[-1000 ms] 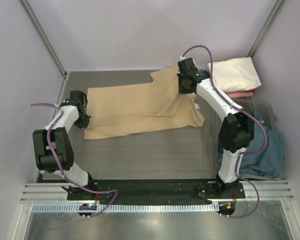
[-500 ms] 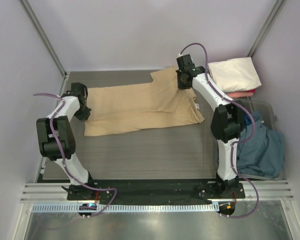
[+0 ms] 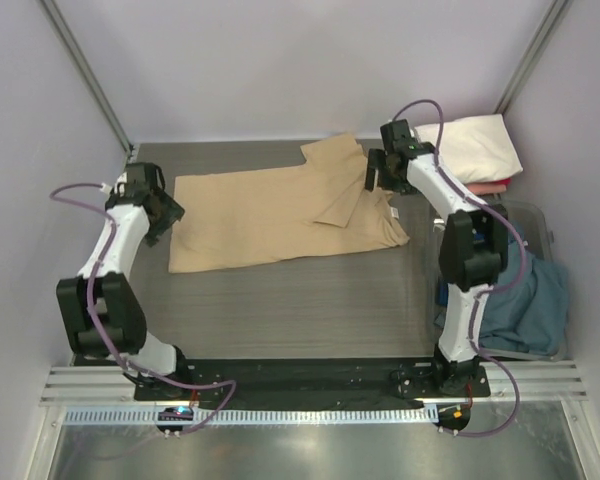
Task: Fold and stack the t-shirts
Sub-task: Fold the tshirt
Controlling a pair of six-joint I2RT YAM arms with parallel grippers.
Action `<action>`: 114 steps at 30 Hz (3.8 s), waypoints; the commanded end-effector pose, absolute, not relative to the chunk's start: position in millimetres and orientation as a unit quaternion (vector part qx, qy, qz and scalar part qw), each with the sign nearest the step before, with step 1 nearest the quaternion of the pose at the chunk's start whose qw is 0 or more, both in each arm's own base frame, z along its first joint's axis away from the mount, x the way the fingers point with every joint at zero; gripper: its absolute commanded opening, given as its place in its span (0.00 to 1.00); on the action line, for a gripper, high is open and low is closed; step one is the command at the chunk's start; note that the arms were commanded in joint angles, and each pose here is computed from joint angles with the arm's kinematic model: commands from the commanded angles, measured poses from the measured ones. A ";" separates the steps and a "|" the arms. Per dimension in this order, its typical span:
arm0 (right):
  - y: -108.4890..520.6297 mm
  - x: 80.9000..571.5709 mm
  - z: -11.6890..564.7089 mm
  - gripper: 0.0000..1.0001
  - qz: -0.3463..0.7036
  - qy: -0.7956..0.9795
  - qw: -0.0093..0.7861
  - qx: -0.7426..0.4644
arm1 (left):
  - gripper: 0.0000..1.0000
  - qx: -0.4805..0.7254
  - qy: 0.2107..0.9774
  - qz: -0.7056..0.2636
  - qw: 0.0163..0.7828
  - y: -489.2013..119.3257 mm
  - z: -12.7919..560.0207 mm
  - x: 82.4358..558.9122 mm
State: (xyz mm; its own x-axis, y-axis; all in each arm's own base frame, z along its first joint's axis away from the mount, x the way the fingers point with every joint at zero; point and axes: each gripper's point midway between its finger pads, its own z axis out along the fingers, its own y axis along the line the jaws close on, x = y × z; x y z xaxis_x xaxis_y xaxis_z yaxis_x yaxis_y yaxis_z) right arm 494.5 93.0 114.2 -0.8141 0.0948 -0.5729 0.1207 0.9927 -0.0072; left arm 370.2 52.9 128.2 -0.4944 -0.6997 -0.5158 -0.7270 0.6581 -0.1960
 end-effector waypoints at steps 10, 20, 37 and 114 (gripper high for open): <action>102.6 344.5 79.3 0.81 0.094 0.943 0.276 0.159 | 0.72 -0.461 0.831 -0.034 0.308 30.4 73.6 287.5; 77.2 367.4 45.4 0.76 0.042 0.941 0.272 0.196 | 0.75 -0.496 0.805 -0.007 0.325 44.8 51.4 286.3; 56.8 371.9 19.2 0.53 0.016 0.937 0.268 0.223 | 0.00 -0.524 0.794 0.033 0.306 61.4 20.8 318.2; 237.6 701.1 70.9 0.74 0.191 0.831 0.522 0.011 | 0.91 -0.309 0.885 -0.009 0.348 26.5 164.2 240.5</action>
State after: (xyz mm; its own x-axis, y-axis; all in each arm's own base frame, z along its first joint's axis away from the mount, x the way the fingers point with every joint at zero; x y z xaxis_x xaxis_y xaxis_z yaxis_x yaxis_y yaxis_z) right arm 692.5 228.5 49.4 -0.5062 0.1739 -0.8447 -0.1660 0.9415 0.2934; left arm 237.4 23.8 160.3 -0.5709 -0.5731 -0.5880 -0.5504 0.7985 -0.2439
